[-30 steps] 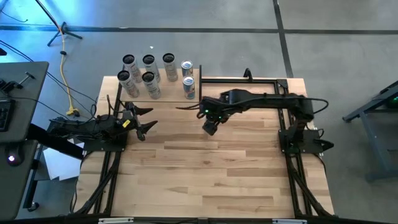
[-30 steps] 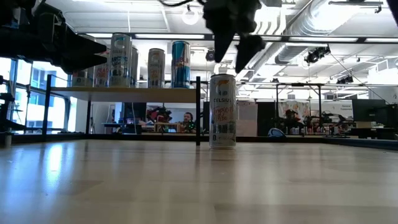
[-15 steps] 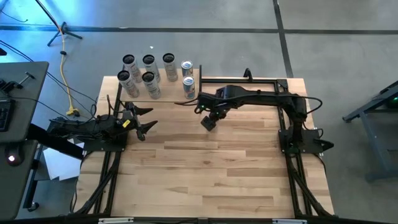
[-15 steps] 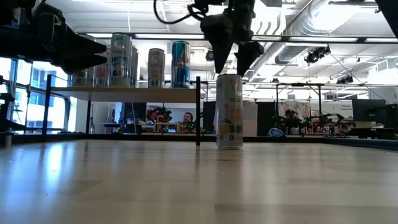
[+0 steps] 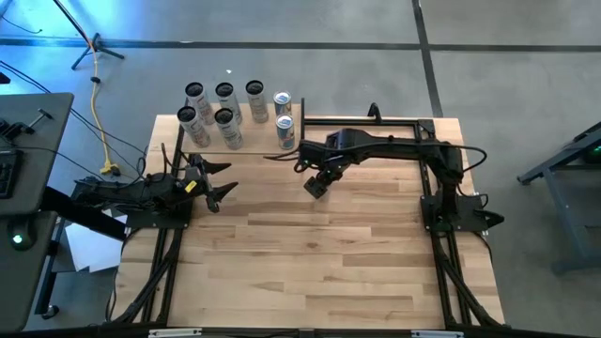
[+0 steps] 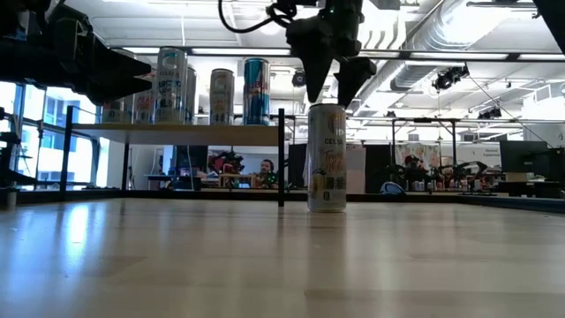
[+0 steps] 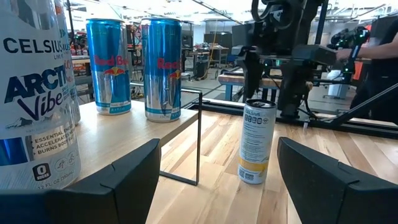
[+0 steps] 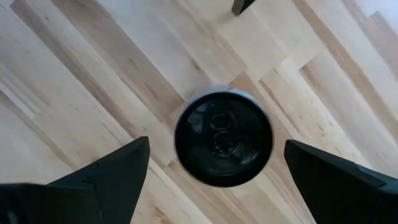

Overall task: Place canned beverage on shelf
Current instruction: Put the white yellow soda can on the shelf aligned with the other white yellow soda can

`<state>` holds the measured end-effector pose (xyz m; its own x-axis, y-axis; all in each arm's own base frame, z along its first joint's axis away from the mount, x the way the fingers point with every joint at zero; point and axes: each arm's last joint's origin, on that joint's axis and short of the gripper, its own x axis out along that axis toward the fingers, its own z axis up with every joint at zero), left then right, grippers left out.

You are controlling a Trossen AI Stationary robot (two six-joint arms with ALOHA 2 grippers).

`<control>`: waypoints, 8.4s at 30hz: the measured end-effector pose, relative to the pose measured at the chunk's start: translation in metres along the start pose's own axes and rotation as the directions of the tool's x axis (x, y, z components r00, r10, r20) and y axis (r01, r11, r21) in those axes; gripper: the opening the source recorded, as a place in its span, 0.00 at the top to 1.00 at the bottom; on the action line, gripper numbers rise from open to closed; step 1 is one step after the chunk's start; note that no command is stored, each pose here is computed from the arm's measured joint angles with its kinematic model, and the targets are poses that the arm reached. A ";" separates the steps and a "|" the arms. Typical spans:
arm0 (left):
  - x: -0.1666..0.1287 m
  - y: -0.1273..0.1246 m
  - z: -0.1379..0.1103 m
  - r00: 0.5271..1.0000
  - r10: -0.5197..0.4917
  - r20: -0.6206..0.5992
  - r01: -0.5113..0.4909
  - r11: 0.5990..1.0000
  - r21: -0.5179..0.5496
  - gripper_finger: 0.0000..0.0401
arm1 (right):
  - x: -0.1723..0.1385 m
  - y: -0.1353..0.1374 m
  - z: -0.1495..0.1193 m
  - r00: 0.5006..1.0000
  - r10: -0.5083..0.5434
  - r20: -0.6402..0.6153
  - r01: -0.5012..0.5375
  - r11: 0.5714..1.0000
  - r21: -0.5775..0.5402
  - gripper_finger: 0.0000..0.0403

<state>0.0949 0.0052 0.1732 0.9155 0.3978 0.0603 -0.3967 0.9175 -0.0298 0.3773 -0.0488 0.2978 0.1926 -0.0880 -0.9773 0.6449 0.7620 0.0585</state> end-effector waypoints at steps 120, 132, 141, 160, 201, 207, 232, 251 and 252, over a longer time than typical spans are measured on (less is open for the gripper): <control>0.000 0.000 0.000 1.000 0.000 0.000 0.000 1.000 0.000 0.28 | 0.038 0.065 0.046 0.992 0.072 0.101 -0.034 0.941 -0.335 0.37; 0.000 0.000 0.000 1.000 0.003 0.000 -0.003 1.000 0.000 0.28 | 0.053 0.065 0.060 0.982 0.145 0.121 -0.099 0.940 -0.326 0.36; 0.000 0.000 0.000 1.000 0.005 0.000 -0.005 1.000 0.000 0.28 | 0.054 0.070 0.061 0.968 0.232 0.094 -0.193 0.930 -0.313 0.35; 0.000 0.000 0.000 1.000 0.006 0.000 -0.006 1.000 0.000 0.28 | 0.049 0.062 0.061 0.987 0.128 0.101 -0.097 0.960 -0.264 0.35; 0.000 0.000 0.000 1.000 0.006 0.000 -0.006 1.000 0.000 0.28 | -0.034 0.024 0.015 0.997 -0.054 0.061 0.060 0.993 -0.100 0.01; 0.000 0.000 0.000 1.000 0.006 0.000 -0.006 1.000 0.000 0.28 | -0.018 0.015 -0.007 0.986 0.028 0.164 -0.008 0.993 -0.121 0.01; 0.000 0.000 0.000 1.000 0.007 0.000 -0.007 1.000 0.000 0.28 | 0.042 -0.128 -0.208 0.539 0.348 0.767 -0.310 0.929 -0.203 0.01; 0.000 0.000 0.000 1.000 0.007 0.000 -0.007 1.000 0.000 0.28 | 0.082 -0.152 -0.243 0.345 0.354 0.869 -0.176 0.934 -0.311 0.01; 0.000 0.000 0.000 1.000 0.007 0.000 -0.007 1.000 0.000 0.28 | 0.084 -0.152 -0.244 0.357 0.354 0.865 -0.176 0.934 -0.310 0.01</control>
<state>0.0948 0.0054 0.1731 0.9129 0.4039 0.0597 -0.4028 0.9148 -0.0300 0.1154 -0.0157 0.1571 0.9364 -0.3163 -0.1519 0.3393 0.9264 0.1631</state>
